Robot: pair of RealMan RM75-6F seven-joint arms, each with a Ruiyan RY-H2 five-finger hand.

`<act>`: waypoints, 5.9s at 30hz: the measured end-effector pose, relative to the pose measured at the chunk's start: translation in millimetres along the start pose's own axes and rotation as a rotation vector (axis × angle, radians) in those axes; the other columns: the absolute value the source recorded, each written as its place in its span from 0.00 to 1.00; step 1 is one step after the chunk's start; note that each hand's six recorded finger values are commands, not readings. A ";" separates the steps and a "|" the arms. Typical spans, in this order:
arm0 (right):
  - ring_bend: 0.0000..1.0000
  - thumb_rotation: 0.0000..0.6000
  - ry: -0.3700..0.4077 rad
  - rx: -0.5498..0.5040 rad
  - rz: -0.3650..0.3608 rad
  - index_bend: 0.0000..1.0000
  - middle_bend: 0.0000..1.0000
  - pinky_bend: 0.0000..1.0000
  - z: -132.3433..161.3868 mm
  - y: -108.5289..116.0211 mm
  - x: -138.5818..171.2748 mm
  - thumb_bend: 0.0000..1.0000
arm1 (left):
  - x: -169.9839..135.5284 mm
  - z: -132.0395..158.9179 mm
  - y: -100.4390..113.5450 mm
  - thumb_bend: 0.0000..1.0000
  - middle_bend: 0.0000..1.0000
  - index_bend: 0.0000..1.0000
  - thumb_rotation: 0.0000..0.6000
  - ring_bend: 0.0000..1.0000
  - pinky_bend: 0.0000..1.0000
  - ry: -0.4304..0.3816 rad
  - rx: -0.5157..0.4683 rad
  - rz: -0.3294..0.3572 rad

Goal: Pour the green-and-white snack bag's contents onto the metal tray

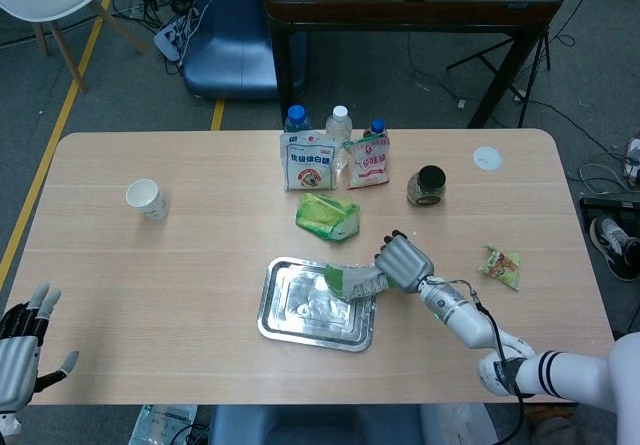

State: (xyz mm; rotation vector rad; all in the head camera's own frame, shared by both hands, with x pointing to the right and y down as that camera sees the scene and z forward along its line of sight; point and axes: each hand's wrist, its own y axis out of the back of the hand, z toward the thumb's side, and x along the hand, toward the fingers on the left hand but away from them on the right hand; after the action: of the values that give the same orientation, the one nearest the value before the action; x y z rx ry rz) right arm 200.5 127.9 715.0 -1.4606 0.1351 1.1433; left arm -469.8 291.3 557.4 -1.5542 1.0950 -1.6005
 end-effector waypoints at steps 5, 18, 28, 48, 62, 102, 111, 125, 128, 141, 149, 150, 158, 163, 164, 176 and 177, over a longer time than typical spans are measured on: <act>0.34 1.00 -0.038 -0.059 -0.066 0.53 0.48 0.37 -10.2 18.2 5.1 0.73 | 0.4 0.6 0.0 0.23 0.00 0.02 1.00 0.08 0.06 -0.003 0.000 0.001; 0.36 1.00 -0.064 -0.179 -0.127 0.53 0.48 0.37 -20.8 28.9 14.7 0.72 | 0.8 1.1 1.1 0.23 0.00 0.02 1.00 0.08 0.06 -0.004 -0.002 0.005; 0.49 1.00 -0.039 -0.232 -0.163 0.63 0.60 0.47 -20.4 31.6 15.4 0.72 | 0.9 2.3 0.3 0.23 0.00 0.02 1.00 0.08 0.06 -0.007 -0.002 0.003; 0.41 1.00 -0.055 -0.490 -0.226 0.63 0.50 0.47 -23.9 -28.4 34.3 0.67 | 1.3 8.6 -0.8 0.23 0.00 0.02 1.00 0.08 0.06 -0.021 -0.006 0.002; 0.37 1.00 -0.086 -0.763 -0.323 0.56 0.44 0.43 -16.2 -80.9 47.1 0.51 | 2.0 12.3 0.5 0.23 0.00 0.02 1.00 0.08 0.06 -0.026 -0.003 0.004; 0.22 1.00 -0.116 -1.056 -0.301 0.40 0.31 0.30 4.0 -115.3 46.9 0.00 | 5.8 17.9 -0.1 0.23 0.00 0.02 1.00 0.08 0.06 -0.039 0.003 -0.004; 0.19 1.00 -0.053 -1.113 -0.307 0.36 0.28 0.27 9.4 -97.4 38.0 0.00 | 5.9 16.9 1.1 0.23 0.00 0.02 1.00 0.08 0.06 -0.037 0.003 -0.002; 0.31 1.00 0.007 -1.219 -0.318 0.44 0.40 0.35 13.2 -64.4 16.1 0.20 | 5.1 14.8 0.6 0.23 0.00 0.02 1.00 0.08 0.06 -0.032 0.002 -0.003; 0.37 1.00 0.003 -1.213 -0.315 0.50 0.46 0.42 15.2 -62.2 12.1 0.30 | 4.6 13.8 0.9 0.23 0.00 0.02 1.00 0.08 0.06 -0.029 0.001 -0.001; 0.49 1.00 -0.004 -1.230 -0.354 0.62 0.55 0.54 14.6 -55.0 12.0 0.44 | 4.1 12.7 0.4 0.23 0.00 0.02 1.00 0.08 0.06 -0.027 -0.001 -0.001; 0.51 1.00 -0.030 -1.258 -0.435 0.65 0.58 0.55 10.8 -58.1 26.1 0.44 | 3.1 12.4 1.4 0.23 0.00 0.02 1.00 0.08 0.06 -0.026 0.002 0.000; 0.51 1.00 -0.034 -1.263 -0.447 0.65 0.58 0.55 10.1 -59.1 28.1 0.44 | 3.1 12.9 1.4 0.23 0.00 0.02 1.00 0.08 0.06 -0.027 0.003 -0.001; 0.51 1.00 -0.067 -1.318 -0.512 0.65 0.58 0.55 4.9 -75.2 45.1 0.44 | 3.5 16.4 1.4 0.23 0.00 0.02 1.00 0.08 0.06 -0.036 0.002 -0.006; 0.51 1.00 -0.090 -1.328 -0.494 0.65 0.58 0.55 3.7 -91.6 54.0 0.44 | 3.6 18.1 0.2 0.23 0.00 0.02 1.00 0.08 0.06 -0.039 0.002 -0.013; 0.51 1.00 -0.092 -1.329 -0.492 0.65 0.58 0.55 3.7 -94.0 55.9 0.44 | 3.6 18.4 0.3 0.23 0.00 0.02 1.00 0.08 0.06 -0.040 0.002 -0.013; 0.49 1.00 -0.111 -1.274 -0.481 0.65 0.58 0.52 2.1 -113.4 81.6 0.44 | 2.8 19.7 -1.6 0.23 0.00 0.02 1.00 0.08 0.06 -0.043 -0.002 -0.021; 0.47 1.00 -0.111 -1.270 -0.476 0.65 0.57 0.49 2.1 -114.9 83.3 0.44 | 2.8 19.8 -2.0 0.23 0.00 0.02 1.00 0.08 0.06 -0.043 -0.003 -0.023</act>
State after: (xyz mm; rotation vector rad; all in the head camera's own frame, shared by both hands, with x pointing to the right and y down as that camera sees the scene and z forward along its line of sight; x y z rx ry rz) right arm 317.8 204.5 737.8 -2.3061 -1.1504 0.8859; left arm -450.2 287.2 559.5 -1.6006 1.0604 -1.5737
